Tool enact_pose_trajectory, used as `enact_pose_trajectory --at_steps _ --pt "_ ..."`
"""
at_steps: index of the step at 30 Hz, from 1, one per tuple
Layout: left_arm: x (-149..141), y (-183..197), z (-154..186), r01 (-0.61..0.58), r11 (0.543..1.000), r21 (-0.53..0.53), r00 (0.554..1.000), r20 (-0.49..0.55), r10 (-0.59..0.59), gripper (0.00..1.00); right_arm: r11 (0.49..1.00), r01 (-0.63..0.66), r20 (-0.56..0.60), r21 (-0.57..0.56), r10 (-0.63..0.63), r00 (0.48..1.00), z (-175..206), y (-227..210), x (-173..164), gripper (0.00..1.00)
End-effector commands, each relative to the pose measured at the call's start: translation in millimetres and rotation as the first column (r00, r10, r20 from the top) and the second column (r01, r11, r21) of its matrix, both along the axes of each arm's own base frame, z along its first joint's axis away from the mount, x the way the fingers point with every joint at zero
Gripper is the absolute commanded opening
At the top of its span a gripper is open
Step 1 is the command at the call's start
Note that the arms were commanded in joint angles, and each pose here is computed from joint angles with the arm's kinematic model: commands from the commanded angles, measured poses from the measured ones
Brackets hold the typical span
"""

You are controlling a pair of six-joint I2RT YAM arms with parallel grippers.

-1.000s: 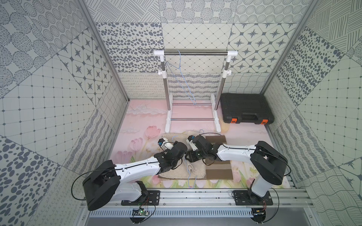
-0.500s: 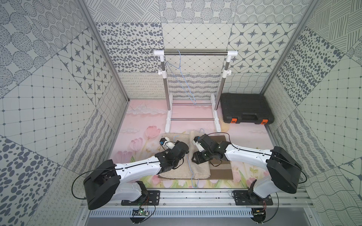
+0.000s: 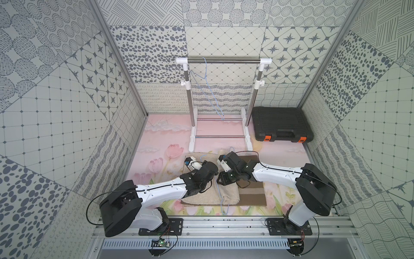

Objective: Hang the scarf on the hanger
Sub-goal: Pick up the hanger at the center of the board.

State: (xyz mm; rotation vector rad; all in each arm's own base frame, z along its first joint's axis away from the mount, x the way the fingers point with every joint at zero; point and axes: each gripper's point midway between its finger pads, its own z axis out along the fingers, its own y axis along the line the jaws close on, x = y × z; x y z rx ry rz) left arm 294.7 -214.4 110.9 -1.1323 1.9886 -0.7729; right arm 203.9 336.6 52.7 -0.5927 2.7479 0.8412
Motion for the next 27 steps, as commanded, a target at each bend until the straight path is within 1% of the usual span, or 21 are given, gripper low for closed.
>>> enact_pose_trajectory --at_steps 1,2,3,5,6,7,8,9,11,13,16,22,27 --pt "2.6 -23.8 8.6 0.040 0.997 -0.067 0.999 0.017 -0.039 0.00 0.999 -0.016 -0.057 0.048 0.019 0.998 -29.3 18.6 -2.2 0.13" --pt "3.3 -26.6 11.7 0.042 0.996 -0.075 0.999 0.025 -0.040 0.00 0.998 -0.015 -0.070 0.058 0.019 0.997 -36.3 21.1 -2.2 0.10" --pt "3.8 -29.8 14.4 0.046 0.996 -0.079 0.999 0.032 -0.044 0.00 0.997 -0.016 -0.075 0.079 0.022 0.997 -39.6 24.9 -2.3 0.09" --pt "5.8 -37.4 19.6 0.051 0.994 -0.096 0.998 0.042 -0.048 0.00 0.993 -0.010 -0.088 0.122 0.021 0.996 -42.7 28.9 -4.2 0.08" --pt "8.0 -41.2 22.0 0.058 0.993 -0.100 0.997 0.048 -0.054 0.00 0.992 -0.011 -0.081 0.128 0.021 0.996 -39.6 28.6 -3.5 0.11" --pt "8.5 -42.9 21.7 0.063 0.994 -0.094 0.997 0.048 -0.059 0.00 0.992 -0.004 -0.066 0.129 0.013 0.998 -32.1 24.3 -0.7 0.20" --pt "8.1 -41.3 20.3 0.057 0.994 -0.092 0.998 0.044 -0.053 0.00 0.991 0.009 -0.043 0.132 -0.003 0.999 -21.6 18.4 3.6 0.34" --pt "6.7 -38.7 17.1 0.049 0.995 -0.087 0.998 0.037 -0.046 0.00 0.990 0.025 -0.020 0.137 -0.023 1.000 -9.8 11.3 7.7 0.45" --pt "4.4 -34.4 14.4 0.042 0.997 -0.070 0.999 0.028 -0.041 0.00 0.990 0.056 0.004 0.132 -0.057 0.998 6.2 -5.3 10.8 0.53" --pt "3.6 -31.9 13.5 0.038 0.998 -0.059 0.999 0.025 -0.036 0.00 0.992 0.053 0.022 0.116 -0.056 0.998 20.7 -14.9 9.8 0.55" --pt "3.9 -31.0 14.4 0.041 0.998 -0.047 0.999 0.030 -0.039 0.00 0.992 0.054 0.057 0.116 -0.061 0.997 40.4 -21.6 10.8 0.55" --pt "3.8 -29.7 14.8 0.039 0.999 -0.037 0.999 0.028 -0.038 0.00 0.992 0.058 0.092 0.113 -0.069 0.993 56.1 -23.9 16.1 0.54" --pt "3.6 -31.3 15.4 0.044 0.998 -0.037 0.999 0.027 -0.043 0.00 0.988 0.055 0.108 0.143 -0.071 0.992 71.8 -20.6 18.1 0.51"
